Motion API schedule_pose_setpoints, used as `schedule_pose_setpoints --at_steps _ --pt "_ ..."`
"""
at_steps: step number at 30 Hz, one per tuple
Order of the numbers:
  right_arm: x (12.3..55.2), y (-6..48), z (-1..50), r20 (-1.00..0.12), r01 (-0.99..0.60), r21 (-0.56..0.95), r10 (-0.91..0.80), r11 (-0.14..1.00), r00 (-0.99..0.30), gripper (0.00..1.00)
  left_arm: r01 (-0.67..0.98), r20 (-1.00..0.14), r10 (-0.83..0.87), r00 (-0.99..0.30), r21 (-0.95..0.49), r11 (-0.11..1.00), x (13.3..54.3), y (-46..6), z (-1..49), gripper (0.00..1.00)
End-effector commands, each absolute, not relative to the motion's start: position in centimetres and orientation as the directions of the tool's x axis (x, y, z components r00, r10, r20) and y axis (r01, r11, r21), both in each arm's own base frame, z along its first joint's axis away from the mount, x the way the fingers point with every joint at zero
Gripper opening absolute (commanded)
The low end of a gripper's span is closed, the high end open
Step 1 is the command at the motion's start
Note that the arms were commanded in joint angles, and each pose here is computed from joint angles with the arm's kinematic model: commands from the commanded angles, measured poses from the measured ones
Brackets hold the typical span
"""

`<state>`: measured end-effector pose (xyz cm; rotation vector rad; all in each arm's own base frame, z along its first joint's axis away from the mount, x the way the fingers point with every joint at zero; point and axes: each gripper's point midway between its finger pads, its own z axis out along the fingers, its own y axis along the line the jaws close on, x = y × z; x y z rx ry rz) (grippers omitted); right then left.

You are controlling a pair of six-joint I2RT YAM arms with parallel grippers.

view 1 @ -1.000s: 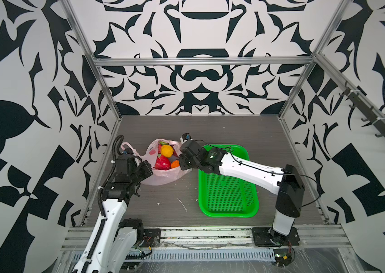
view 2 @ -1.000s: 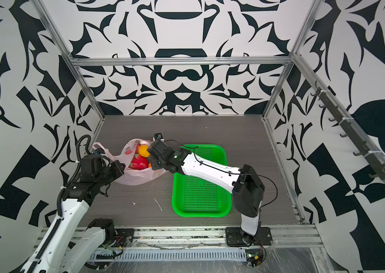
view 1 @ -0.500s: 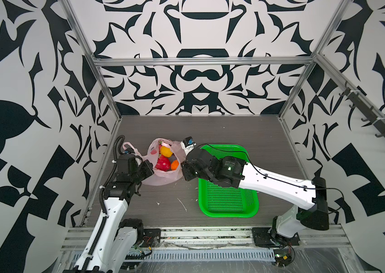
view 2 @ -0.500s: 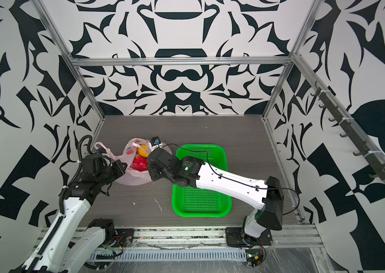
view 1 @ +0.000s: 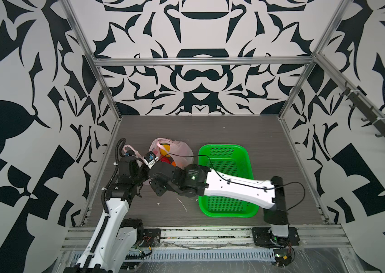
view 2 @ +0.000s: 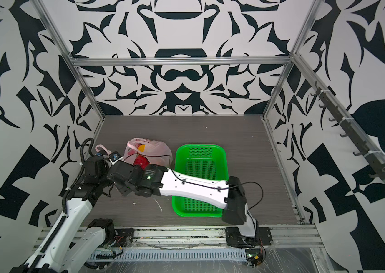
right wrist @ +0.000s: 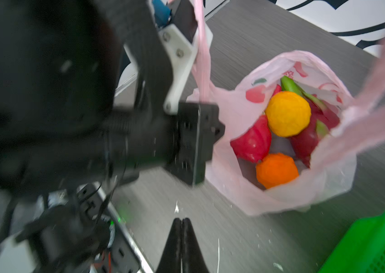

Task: Untie the knot of the plastic bag and take out the fruit
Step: Open the plastic bag at the middle-left of the table, then pick up the fruit from the plastic bag.

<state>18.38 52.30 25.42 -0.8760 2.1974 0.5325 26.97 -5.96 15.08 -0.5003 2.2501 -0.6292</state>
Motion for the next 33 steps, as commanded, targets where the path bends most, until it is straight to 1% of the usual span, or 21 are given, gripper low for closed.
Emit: schedule_pose_setpoints --at_steps 1,3,8,11,18,21,24,27,33 --pt "22.0 51.7 26.9 -0.747 -0.650 0.079 -0.387 0.756 -0.540 0.05 -0.198 -0.538 -0.544 -0.644 -0.569 0.798 26.4 -5.4 14.0 0.00" --pt "23.8 51.5 26.4 -0.739 -0.606 0.072 -0.366 0.792 -0.566 0.05 -0.211 -0.534 -0.554 -0.638 -0.571 0.794 26.1 -5.3 13.6 0.00" --pt "27.1 51.6 24.7 -0.719 -0.536 0.110 -0.305 0.837 -0.625 0.05 -0.231 -0.534 -0.572 -0.623 -0.573 0.786 25.8 -4.9 13.0 0.00" --pt "28.4 51.3 24.2 -0.719 -0.495 0.118 -0.270 0.861 -0.640 0.04 -0.242 -0.540 -0.575 -0.615 -0.565 0.789 25.8 -4.6 12.9 0.00" --pt "30.5 51.5 22.1 -0.691 -0.466 0.184 -0.224 0.866 -0.688 0.04 -0.236 -0.550 -0.575 -0.606 -0.566 0.790 26.3 -4.6 13.0 0.00" --pt "31.0 52.0 21.8 -0.684 -0.462 0.213 -0.206 0.861 -0.700 0.04 -0.231 -0.540 -0.580 -0.610 -0.579 0.782 26.3 -4.9 13.0 0.00" --pt "30.8 52.0 21.9 -0.680 -0.463 0.219 -0.207 0.859 -0.704 0.04 -0.225 -0.537 -0.584 -0.609 -0.590 0.776 26.3 -5.0 13.2 0.00" --pt "30.4 52.6 21.6 -0.674 -0.473 0.258 -0.194 0.843 -0.713 0.04 -0.225 -0.536 -0.594 -0.599 -0.599 0.768 26.2 -5.0 13.5 0.00" --pt "31.2 53.8 20.3 -0.670 -0.430 0.316 -0.122 0.846 -0.733 0.04 -0.204 -0.528 -0.602 -0.599 -0.626 0.752 26.1 -5.5 14.2 0.00"
